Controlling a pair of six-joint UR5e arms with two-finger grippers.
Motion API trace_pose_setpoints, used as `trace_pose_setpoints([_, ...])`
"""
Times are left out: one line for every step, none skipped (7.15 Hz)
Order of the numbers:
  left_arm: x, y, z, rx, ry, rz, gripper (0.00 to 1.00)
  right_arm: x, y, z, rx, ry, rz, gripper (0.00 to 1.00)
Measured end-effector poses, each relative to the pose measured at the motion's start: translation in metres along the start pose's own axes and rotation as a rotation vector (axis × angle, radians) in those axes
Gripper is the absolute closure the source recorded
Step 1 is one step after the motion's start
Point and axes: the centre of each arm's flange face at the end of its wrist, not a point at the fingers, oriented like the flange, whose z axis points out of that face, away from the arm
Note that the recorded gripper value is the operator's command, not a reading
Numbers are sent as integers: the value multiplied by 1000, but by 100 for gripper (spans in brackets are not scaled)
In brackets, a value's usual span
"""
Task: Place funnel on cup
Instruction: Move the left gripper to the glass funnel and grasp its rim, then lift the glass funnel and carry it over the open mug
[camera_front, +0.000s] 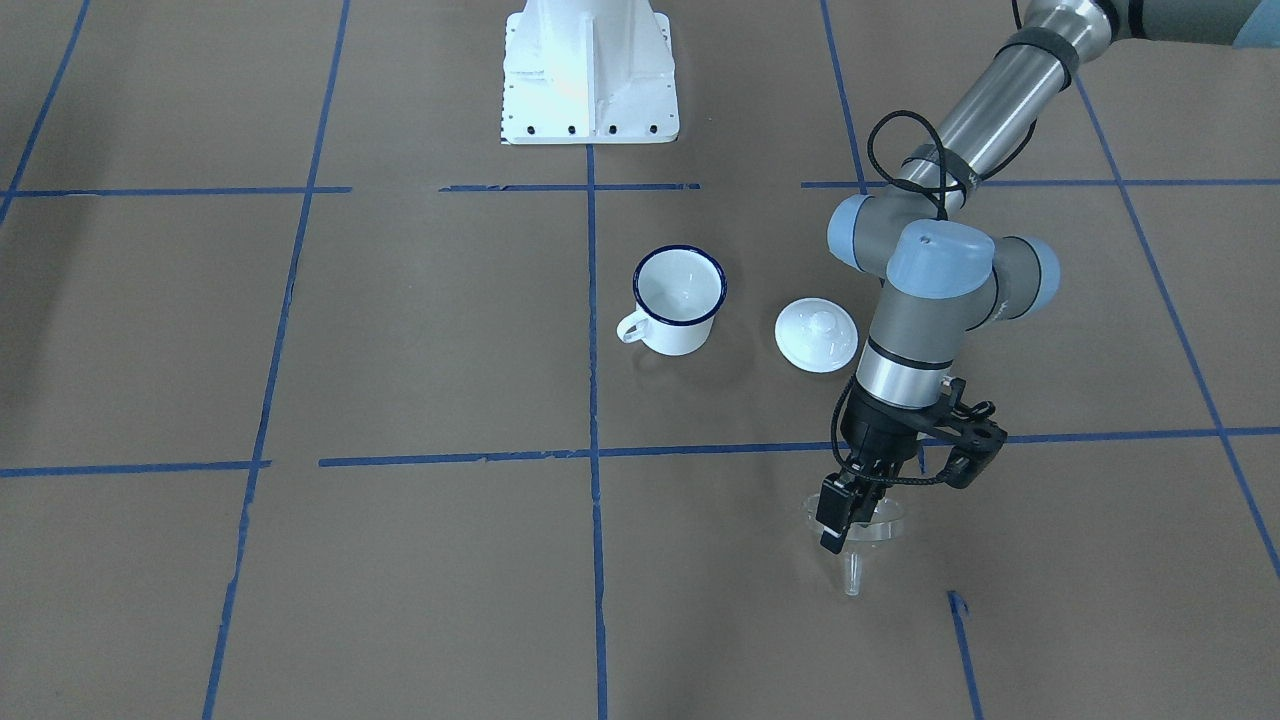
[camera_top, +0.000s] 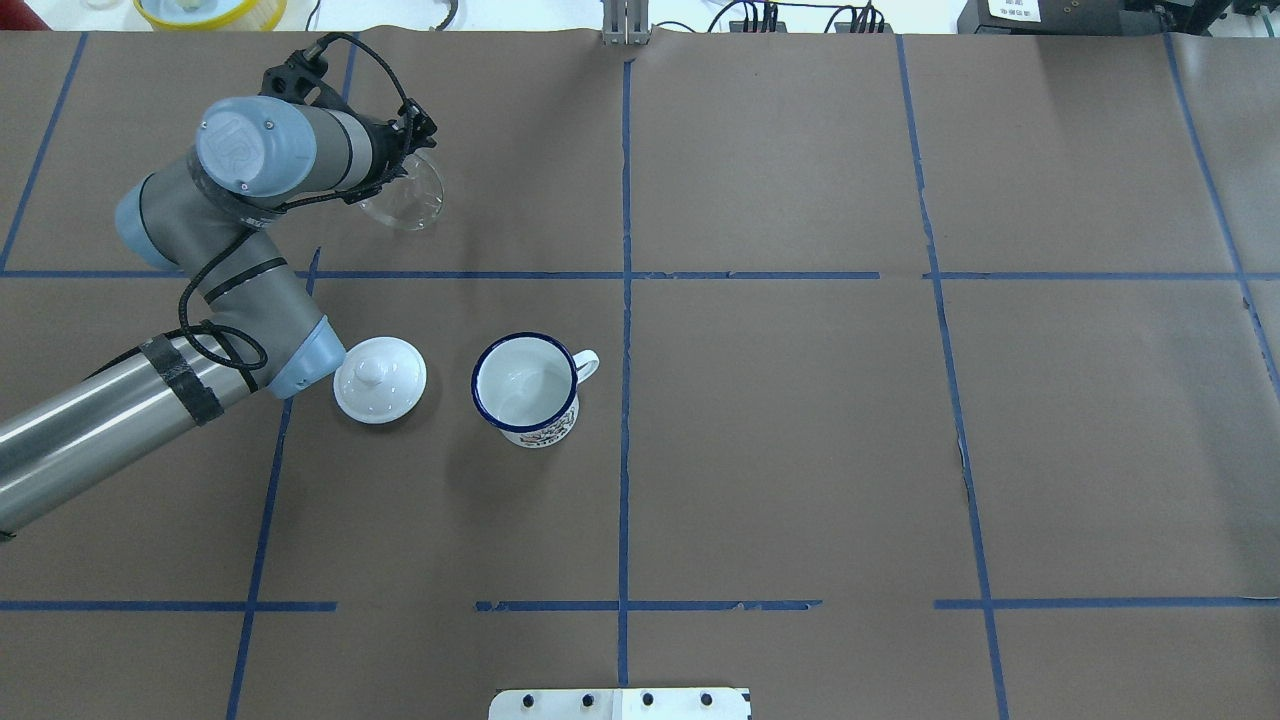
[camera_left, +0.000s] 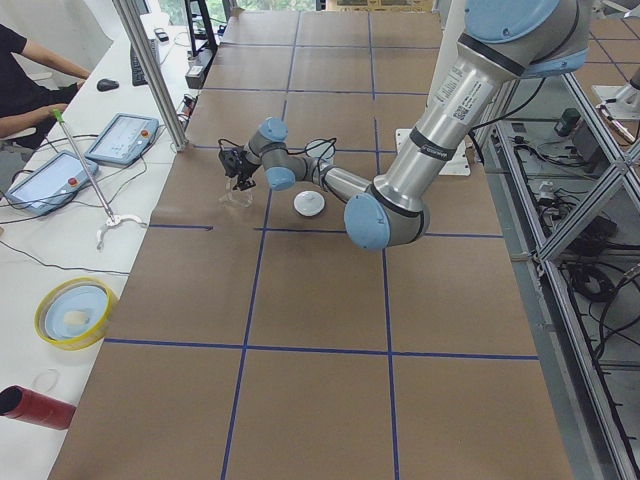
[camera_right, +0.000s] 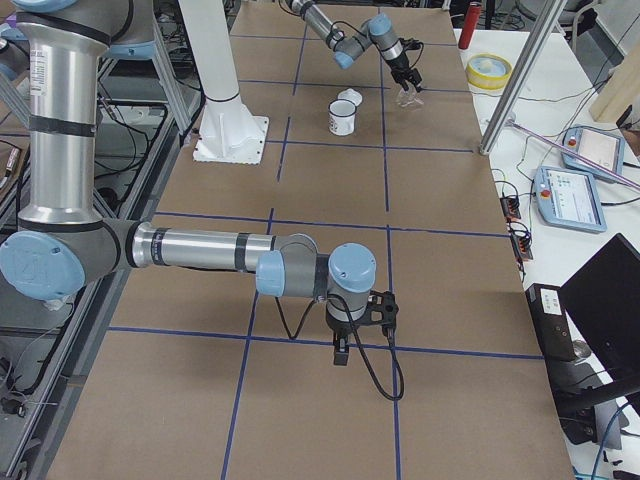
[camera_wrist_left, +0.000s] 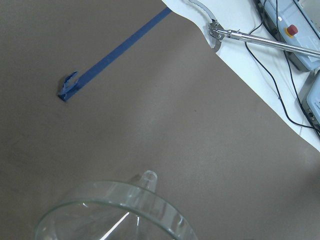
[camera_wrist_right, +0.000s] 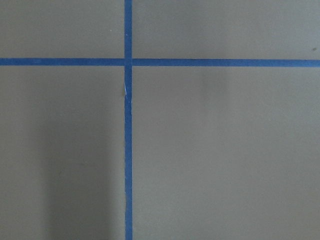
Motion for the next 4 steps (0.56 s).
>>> trace_pose_setpoints([3,-3,-2,2,10,-3,100,0,0,0,0,0,0,0])
trace_pose_setpoints([8,-13,-8,7,28,-9,100,0,0,0,0,0,0,0])
trace_pose_setpoints([17,-27,-19,3,50,-17,100,0,0,0,0,0,0,0])
trace_pose_setpoints([28,-44,-37,-25,76,-26,100,0,0,0,0,0,0,0])
